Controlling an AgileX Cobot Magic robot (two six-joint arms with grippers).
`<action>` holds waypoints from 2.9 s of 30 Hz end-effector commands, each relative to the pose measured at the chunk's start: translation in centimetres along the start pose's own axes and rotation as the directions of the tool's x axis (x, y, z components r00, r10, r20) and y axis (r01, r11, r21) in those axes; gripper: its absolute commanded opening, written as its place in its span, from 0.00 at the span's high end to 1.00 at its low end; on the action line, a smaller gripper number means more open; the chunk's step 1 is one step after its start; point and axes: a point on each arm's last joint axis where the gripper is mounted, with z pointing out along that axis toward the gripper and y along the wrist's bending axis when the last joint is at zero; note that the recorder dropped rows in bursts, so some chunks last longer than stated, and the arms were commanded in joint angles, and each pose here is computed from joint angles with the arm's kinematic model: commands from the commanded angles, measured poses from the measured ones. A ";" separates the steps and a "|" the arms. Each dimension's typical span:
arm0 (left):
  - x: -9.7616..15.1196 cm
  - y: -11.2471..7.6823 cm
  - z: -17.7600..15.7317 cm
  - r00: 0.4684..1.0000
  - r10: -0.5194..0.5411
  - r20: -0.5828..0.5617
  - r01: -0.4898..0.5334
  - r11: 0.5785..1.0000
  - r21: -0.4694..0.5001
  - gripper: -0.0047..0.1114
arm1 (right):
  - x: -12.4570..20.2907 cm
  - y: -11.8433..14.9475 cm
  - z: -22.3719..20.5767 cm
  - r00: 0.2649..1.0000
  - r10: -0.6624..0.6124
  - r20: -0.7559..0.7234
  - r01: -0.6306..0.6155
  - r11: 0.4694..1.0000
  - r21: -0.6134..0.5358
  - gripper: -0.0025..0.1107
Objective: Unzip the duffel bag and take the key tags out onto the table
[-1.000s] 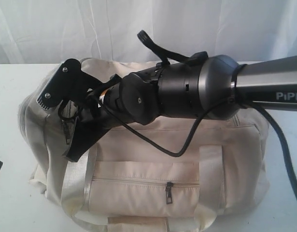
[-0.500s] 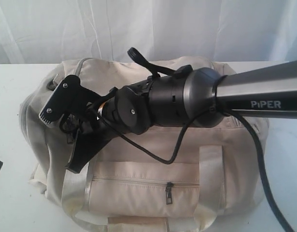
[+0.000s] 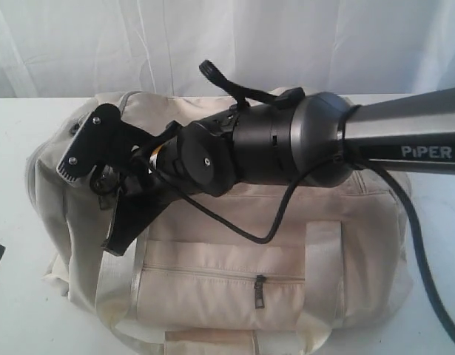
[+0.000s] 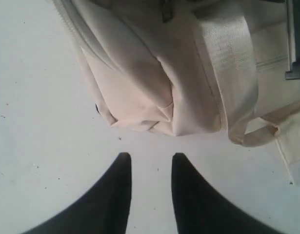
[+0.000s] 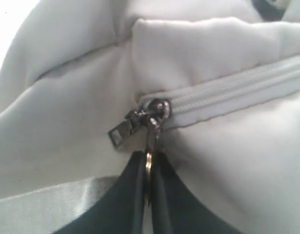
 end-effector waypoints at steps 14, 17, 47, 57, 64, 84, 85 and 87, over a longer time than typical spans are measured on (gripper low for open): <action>-0.8 0.1 0.1 0.994 0.027 0.102 -0.026 1.000 -0.014 0.54 | -3.3 -3.1 -3.7 0.972 -0.215 -0.093 0.219 0.975 0.035 0.98; -0.7 0.0 0.1 0.995 0.027 0.095 -0.026 1.000 -0.012 0.54 | -3.5 -2.7 -4.7 0.970 -0.215 -0.113 0.218 0.976 0.013 0.98; -0.8 -0.6 0.1 0.991 0.083 0.104 -0.085 0.996 0.016 0.54 | -4.0 -2.3 -9.4 0.984 0.029 -0.176 -0.036 0.999 -0.038 0.98; -2.7 -1.2 -0.1 0.950 0.084 0.300 -0.099 0.995 0.034 0.39 | -4.4 -2.6 -8.1 0.994 0.011 -0.106 -0.011 1.000 -0.001 0.98; -3.6 -1.3 2.0 0.957 0.060 0.283 -0.083 0.994 0.068 0.38 | -3.9 -2.7 -7.0 0.988 -0.044 -0.151 0.044 0.999 0.000 0.98; -4.7 -3.1 7.1 0.968 0.106 0.227 -0.133 0.985 0.111 0.43 | -5.4 -3.7 -6.2 0.985 -0.170 -0.040 0.173 0.982 0.082 0.98; -4.7 -3.1 7.3 0.970 0.102 0.219 -0.128 0.985 0.112 0.48 | -5.4 -3.7 -6.0 0.985 -0.171 -0.033 0.173 0.981 0.086 0.98; -4.8 -3.0 7.7 0.974 0.079 0.211 -0.105 0.988 0.113 0.58 | -5.5 -3.7 -5.7 0.985 -0.172 -0.024 0.173 0.981 0.092 0.98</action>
